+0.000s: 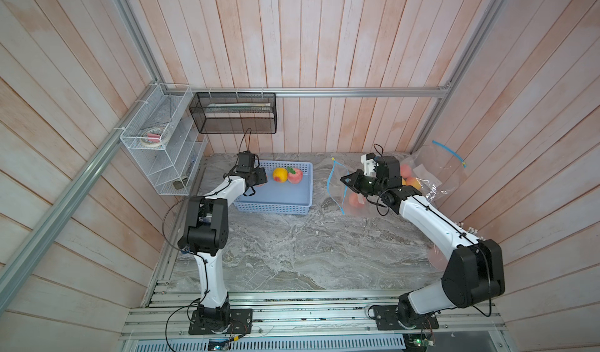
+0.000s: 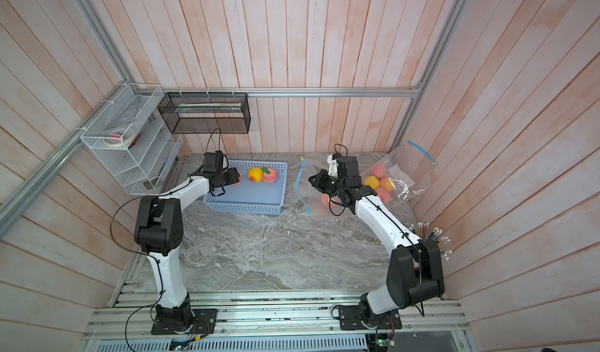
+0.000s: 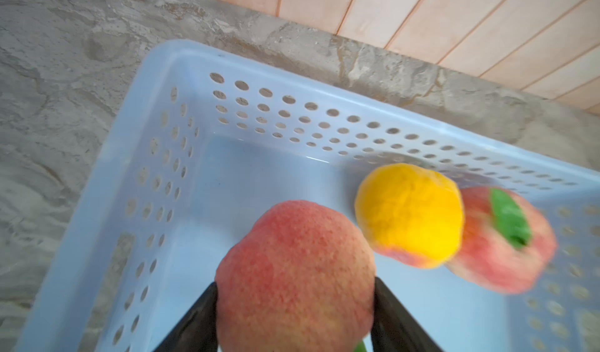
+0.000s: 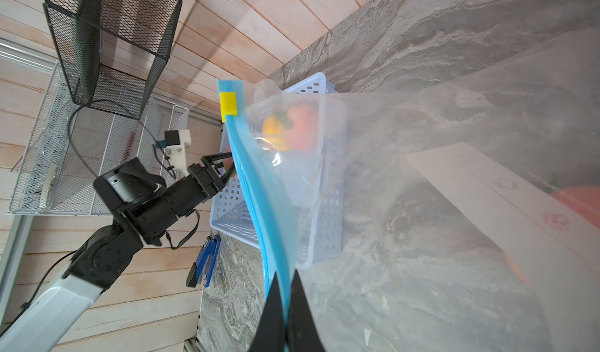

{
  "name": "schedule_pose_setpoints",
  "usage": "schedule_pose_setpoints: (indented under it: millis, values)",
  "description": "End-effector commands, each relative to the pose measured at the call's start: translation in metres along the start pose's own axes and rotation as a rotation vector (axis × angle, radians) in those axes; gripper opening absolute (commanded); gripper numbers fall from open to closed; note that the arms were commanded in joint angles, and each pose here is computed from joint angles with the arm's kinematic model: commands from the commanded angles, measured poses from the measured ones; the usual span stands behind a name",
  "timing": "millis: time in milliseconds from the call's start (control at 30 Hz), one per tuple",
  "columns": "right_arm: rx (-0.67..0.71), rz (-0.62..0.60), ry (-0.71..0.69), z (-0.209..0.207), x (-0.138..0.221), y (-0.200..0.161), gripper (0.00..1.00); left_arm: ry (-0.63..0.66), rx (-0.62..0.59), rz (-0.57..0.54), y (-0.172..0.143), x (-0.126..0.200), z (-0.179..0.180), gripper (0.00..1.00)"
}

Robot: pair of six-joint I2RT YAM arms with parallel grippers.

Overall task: Place the peach in a zip-top bag and seal the zipper
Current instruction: Pick up the peach from the basket, then place the peach in the zipper food storage bag.

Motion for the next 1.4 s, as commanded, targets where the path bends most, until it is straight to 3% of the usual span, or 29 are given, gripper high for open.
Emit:
schedule_pose_setpoints:
  millis: [0, 433, 733, 900, 1067, 1367]
  values:
    - [0.002, 0.003, -0.001, 0.006, -0.004, 0.002, 0.0, -0.123, -0.012, -0.128, 0.022, 0.039, -0.039, 0.6]
    - [0.015, 0.044, -0.014, 0.004, -0.019, -0.011, 0.0, -0.555, -0.152, -0.344, 0.028, 0.161, -0.186, 0.6]
    - [0.05, 0.056, 0.023, 0.012, -0.012, -0.016, 0.0, -0.823, -0.138, -0.461, 0.035, 0.212, -0.228, 0.6]
    - [0.073, 0.073, 0.046, 0.016, -0.009, -0.019, 0.0, -0.936, -0.143, -0.476, 0.035, 0.219, -0.243, 0.58]
    - [0.085, 0.086, 0.076, 0.022, -0.006, -0.021, 0.0, -0.968, -0.168, -0.452, 0.026, 0.211, -0.257, 0.57]
    - [0.092, 0.108, 0.116, 0.035, -0.003, -0.021, 0.0, -0.928, -0.177, -0.359, -0.001, 0.166, -0.264, 0.53]
Point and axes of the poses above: each gripper's point midway between its finger pads, its own x axis back along the fingers, its own z axis along the line the jaws close on, y = z × x, the point moved 3 cm from there along x, back along the fingers, and after that the axes turned 14 degrees about -x, right-handed, at the moved point
